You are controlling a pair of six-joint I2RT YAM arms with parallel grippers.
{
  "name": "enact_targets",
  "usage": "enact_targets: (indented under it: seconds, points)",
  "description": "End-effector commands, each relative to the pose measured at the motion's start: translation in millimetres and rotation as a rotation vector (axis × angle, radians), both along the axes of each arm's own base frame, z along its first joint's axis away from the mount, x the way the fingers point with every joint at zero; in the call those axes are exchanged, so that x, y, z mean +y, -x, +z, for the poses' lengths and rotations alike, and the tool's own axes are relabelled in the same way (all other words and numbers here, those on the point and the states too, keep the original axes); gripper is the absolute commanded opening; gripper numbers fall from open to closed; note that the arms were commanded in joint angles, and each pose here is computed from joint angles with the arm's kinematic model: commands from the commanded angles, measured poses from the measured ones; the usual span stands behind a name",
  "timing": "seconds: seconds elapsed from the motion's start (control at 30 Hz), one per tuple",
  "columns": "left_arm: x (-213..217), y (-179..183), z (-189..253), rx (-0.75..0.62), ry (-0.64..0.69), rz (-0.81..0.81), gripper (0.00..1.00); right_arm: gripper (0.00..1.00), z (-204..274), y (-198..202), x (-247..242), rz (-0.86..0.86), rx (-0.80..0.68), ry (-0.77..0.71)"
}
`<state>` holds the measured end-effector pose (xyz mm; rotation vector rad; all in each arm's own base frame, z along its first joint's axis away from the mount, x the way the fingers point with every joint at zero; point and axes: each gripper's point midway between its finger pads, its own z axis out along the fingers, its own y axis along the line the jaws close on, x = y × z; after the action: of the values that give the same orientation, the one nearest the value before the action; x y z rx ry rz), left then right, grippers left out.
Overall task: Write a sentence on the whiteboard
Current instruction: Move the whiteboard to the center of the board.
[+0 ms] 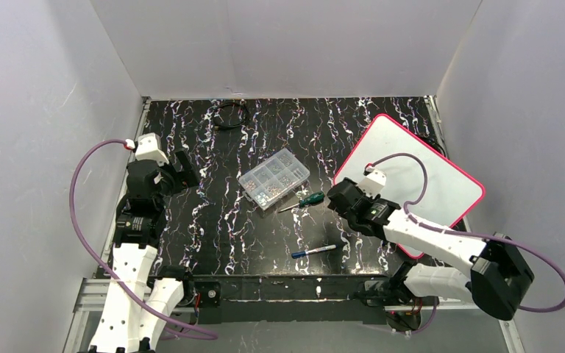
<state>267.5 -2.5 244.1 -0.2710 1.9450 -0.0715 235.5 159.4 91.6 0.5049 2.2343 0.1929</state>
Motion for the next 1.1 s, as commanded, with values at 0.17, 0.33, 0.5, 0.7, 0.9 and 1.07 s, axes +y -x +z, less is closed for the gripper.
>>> enact_targets:
  seconds: [0.17,0.33,0.5,0.7,0.9,1.07]
  points:
    - [-3,2,7,-0.025,0.008,-0.008,0.98,0.67,-22,-14,-14,-0.242,-0.069,-0.034]
    - [-3,3,6,-0.023,0.003,-0.01,0.98,0.65,-36,-18,-20,-0.279,-0.041,0.065]
    - [-6,3,6,-0.021,0.002,-0.018,0.98,0.62,-45,-21,-22,-0.299,-0.038,0.092]
    - [-7,2,5,-0.016,0.0,-0.024,0.98,0.6,-56,-25,-27,-0.306,-0.022,0.124]
    - [-7,2,4,-0.012,0.0,-0.024,0.98,0.49,-64,-29,-37,-0.315,-0.014,0.137]
    - [-7,1,2,-0.006,0.001,-0.025,0.98,0.31,-65,-35,-37,-0.278,-0.016,0.157]
